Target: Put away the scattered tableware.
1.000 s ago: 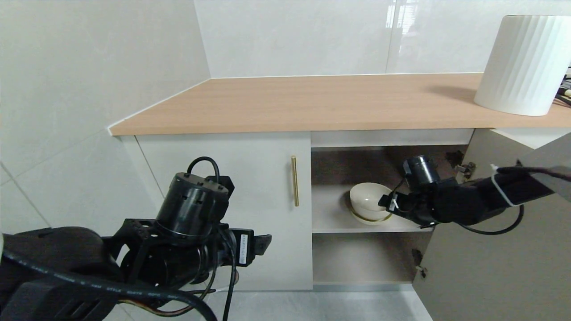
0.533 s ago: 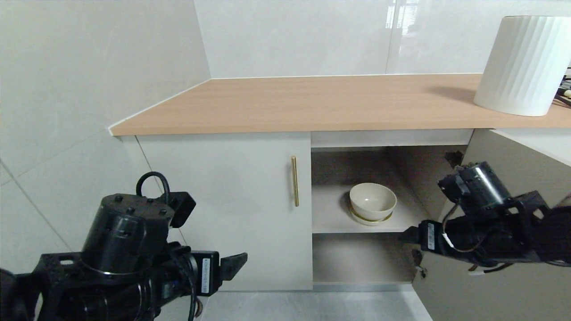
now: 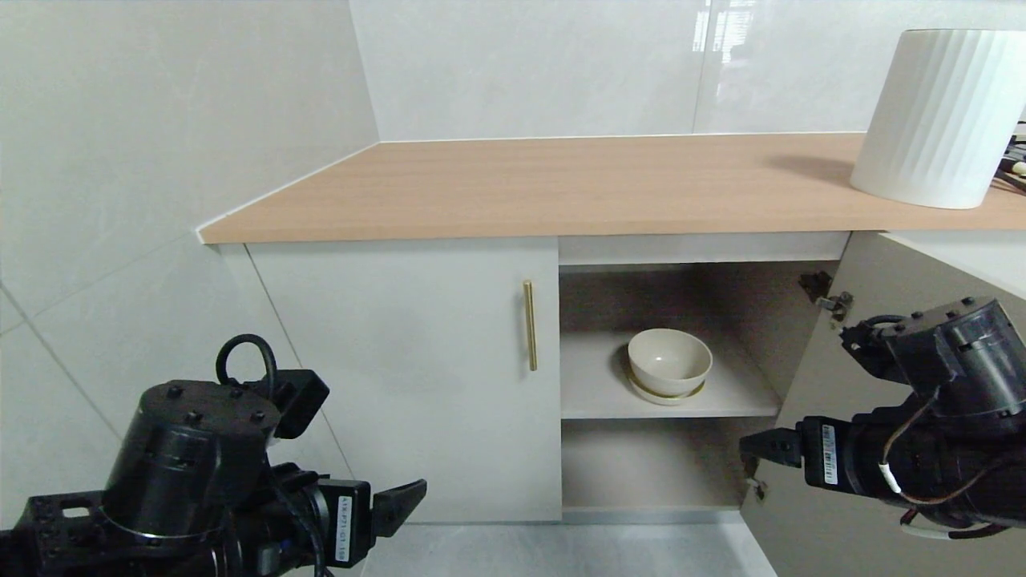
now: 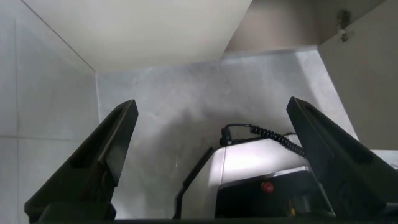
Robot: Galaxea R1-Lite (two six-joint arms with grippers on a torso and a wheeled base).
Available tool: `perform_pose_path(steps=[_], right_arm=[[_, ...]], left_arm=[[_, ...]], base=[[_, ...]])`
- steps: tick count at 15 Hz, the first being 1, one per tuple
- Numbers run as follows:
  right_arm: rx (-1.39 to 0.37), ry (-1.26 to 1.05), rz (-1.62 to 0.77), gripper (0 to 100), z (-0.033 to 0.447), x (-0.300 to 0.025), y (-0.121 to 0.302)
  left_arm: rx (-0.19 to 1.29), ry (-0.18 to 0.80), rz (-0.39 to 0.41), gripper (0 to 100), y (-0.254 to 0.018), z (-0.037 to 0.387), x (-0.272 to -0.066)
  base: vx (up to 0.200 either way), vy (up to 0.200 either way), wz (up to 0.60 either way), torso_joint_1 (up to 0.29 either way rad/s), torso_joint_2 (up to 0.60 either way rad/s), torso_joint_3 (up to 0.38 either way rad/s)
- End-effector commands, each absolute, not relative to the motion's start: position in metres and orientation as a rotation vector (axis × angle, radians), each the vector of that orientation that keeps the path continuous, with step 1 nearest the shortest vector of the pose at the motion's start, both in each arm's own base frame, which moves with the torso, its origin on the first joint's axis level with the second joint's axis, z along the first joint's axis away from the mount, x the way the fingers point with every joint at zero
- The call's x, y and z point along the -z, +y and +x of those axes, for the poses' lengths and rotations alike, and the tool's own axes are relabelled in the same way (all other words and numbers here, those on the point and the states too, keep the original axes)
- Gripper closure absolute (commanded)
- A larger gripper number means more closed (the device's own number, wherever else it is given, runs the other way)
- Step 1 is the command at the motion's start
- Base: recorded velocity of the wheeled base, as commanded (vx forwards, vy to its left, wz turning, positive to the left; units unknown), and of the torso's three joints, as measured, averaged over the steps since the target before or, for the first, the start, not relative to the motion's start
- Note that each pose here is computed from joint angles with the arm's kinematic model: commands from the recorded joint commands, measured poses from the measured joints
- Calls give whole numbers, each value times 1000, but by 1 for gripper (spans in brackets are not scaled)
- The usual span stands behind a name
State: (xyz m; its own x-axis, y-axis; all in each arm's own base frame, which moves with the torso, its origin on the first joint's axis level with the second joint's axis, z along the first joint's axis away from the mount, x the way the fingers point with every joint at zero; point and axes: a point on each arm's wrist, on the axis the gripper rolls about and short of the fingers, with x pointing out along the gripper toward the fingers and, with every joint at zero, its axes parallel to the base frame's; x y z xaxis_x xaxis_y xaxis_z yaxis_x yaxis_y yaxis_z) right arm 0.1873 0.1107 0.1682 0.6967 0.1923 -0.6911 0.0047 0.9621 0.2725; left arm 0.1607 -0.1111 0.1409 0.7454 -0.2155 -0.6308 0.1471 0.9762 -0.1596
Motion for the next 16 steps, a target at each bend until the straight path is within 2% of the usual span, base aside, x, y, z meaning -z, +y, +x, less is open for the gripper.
perform_pose_path(steps=[1, 16], right_arm=[[-102, 819, 250, 0, 190, -162, 114], [-117, 846, 229, 0, 189, -156, 120]], left_arm=[[191, 725, -90, 0, -114, 165, -136], [190, 720, -92, 0, -114, 165, -137]], base=[[-200, 0, 0, 12, 2, 2], [-200, 0, 0, 2, 2, 2]])
